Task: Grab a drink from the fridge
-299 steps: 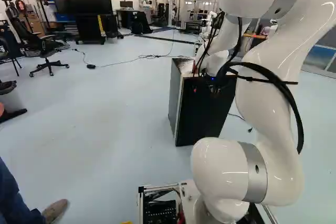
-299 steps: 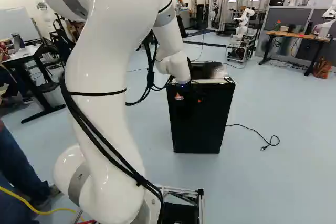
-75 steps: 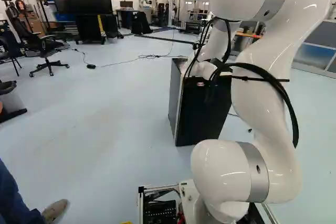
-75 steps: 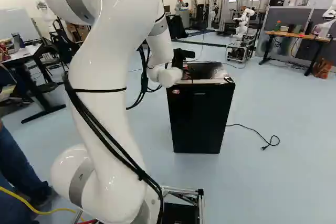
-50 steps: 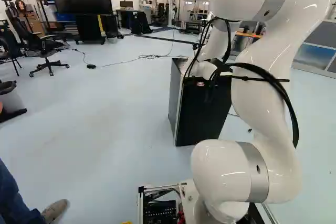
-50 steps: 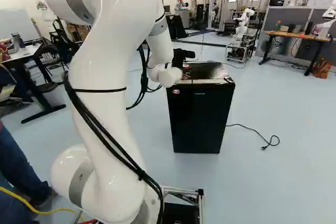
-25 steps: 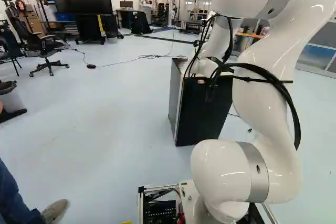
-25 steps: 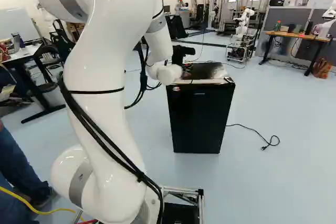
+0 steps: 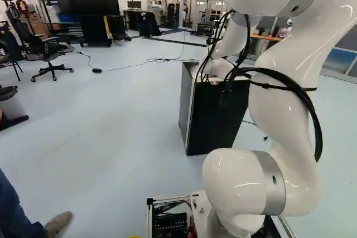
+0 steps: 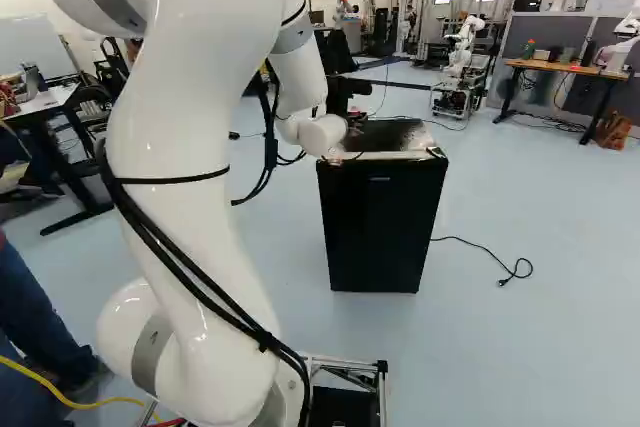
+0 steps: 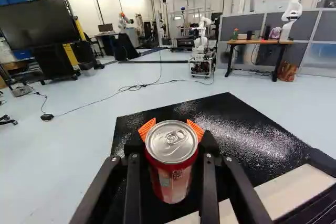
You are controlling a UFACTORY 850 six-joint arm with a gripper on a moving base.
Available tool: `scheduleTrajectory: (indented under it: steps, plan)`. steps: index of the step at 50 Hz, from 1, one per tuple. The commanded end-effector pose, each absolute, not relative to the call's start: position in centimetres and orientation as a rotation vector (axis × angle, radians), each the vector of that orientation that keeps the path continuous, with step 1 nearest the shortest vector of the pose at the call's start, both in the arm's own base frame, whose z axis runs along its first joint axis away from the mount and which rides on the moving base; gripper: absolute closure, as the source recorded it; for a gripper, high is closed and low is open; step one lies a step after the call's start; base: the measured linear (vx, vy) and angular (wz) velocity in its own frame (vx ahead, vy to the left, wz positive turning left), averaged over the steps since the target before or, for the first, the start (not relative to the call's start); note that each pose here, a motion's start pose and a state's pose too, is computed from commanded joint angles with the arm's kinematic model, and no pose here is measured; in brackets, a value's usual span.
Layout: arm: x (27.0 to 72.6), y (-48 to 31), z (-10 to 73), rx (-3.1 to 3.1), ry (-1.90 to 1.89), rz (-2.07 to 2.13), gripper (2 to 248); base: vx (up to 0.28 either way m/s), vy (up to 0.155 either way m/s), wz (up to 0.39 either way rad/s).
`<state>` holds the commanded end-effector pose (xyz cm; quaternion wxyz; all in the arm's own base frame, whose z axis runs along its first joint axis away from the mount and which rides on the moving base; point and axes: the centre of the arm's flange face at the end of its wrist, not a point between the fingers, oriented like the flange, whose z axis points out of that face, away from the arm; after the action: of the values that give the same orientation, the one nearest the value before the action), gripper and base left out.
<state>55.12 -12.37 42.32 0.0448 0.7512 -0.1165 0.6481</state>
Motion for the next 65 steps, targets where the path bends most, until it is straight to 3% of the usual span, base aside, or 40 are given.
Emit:
scheduleTrajectory:
  steps: [34,65]
  plan:
    - [53.9,-11.5,42.5,2.308,-0.339,1.976,152,0.000,0.000,0.000]
    - [49.0,-8.3,42.3,2.362,-0.278,1.949,152,0.000,0.000,0.000]
